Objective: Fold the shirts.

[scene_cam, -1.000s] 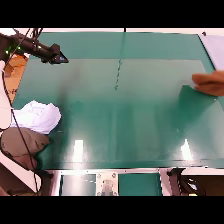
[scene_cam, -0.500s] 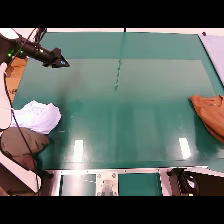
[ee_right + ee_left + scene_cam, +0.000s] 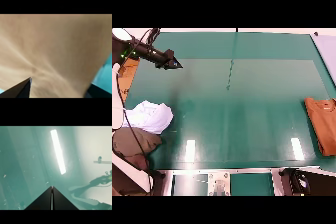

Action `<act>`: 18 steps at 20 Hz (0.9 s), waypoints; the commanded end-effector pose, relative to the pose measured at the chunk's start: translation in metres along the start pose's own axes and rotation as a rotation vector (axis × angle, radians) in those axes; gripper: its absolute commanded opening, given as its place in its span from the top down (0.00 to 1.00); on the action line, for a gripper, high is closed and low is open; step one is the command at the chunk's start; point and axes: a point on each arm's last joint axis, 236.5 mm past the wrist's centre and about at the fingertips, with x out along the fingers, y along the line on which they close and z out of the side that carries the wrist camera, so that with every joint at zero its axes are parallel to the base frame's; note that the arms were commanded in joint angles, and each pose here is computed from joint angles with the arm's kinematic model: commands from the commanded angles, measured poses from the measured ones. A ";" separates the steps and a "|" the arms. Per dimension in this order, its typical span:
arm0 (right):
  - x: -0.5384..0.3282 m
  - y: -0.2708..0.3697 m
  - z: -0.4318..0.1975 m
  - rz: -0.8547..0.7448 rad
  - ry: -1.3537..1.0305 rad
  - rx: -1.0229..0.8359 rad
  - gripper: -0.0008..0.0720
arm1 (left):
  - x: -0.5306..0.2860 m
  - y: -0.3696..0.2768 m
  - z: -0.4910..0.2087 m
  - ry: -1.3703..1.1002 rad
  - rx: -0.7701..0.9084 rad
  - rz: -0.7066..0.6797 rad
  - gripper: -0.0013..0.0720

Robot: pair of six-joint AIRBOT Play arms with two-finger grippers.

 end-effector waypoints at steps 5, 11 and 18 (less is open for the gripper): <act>-0.089 -0.048 -0.038 -0.377 0.178 0.144 0.81 | -0.010 -0.008 0.004 -0.020 -0.015 0.003 0.95; -0.086 0.141 -0.056 -0.083 0.006 -0.389 0.96 | -0.056 -0.052 -0.007 -0.044 0.091 0.074 0.95; -0.049 0.239 -0.250 0.007 0.065 -1.107 0.96 | -0.042 -0.068 -0.139 0.131 0.041 0.204 0.95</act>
